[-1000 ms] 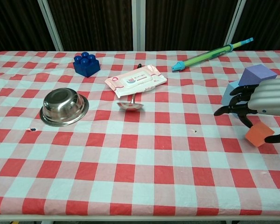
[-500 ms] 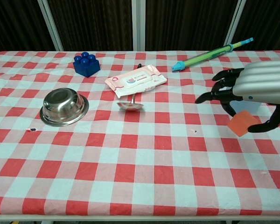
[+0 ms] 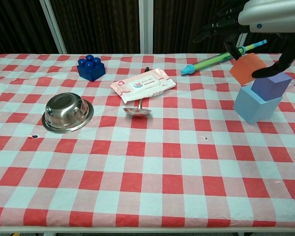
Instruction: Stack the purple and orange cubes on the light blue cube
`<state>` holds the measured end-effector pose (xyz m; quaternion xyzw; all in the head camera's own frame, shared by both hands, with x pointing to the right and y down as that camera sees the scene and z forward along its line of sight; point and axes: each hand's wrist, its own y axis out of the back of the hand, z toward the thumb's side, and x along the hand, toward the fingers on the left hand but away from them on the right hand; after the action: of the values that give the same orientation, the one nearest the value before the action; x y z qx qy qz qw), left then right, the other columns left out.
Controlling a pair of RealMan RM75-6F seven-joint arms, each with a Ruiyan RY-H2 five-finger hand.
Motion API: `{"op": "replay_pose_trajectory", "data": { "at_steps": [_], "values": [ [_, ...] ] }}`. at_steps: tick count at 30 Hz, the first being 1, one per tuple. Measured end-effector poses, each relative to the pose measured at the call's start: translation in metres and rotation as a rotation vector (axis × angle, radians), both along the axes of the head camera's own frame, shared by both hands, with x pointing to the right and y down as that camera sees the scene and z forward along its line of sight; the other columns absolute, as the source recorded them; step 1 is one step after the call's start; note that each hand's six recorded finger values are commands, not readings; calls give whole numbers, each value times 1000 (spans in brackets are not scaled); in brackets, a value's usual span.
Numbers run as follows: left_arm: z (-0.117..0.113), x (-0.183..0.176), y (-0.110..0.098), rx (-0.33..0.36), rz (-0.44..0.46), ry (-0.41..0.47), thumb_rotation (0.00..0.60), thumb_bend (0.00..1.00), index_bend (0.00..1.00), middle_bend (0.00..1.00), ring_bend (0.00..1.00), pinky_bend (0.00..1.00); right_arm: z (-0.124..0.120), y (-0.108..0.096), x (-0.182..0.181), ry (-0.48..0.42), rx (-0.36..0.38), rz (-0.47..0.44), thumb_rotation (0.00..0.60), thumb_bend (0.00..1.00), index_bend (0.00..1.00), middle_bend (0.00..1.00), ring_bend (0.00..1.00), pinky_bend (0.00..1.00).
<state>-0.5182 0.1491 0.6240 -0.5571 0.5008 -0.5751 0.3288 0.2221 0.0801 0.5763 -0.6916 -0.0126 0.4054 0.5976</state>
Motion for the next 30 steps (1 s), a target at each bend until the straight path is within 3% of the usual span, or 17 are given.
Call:
{"op": "replay_pose_trajectory", "data": {
  "at_steps": [7,17,23,30],
  "values": [
    [-1,0,0,2,-5,17,600,60,209,189,167,312,-3,-25,6,60,35,68,600,176,78,488,155,35],
    [-1,2,0,-3,-1,42,600,60,209,189,167,312,9,-51,24,154,20,210,600,176,78,486,155,35],
    [1,2,0,-11,-4,49,600,60,209,189,166,312,18,-57,35,219,-17,267,600,176,78,486,155,35],
    [3,0,1,-17,-9,48,600,60,209,189,167,312,24,-56,43,257,-49,255,600,176,79,485,155,36]
  ]
}}
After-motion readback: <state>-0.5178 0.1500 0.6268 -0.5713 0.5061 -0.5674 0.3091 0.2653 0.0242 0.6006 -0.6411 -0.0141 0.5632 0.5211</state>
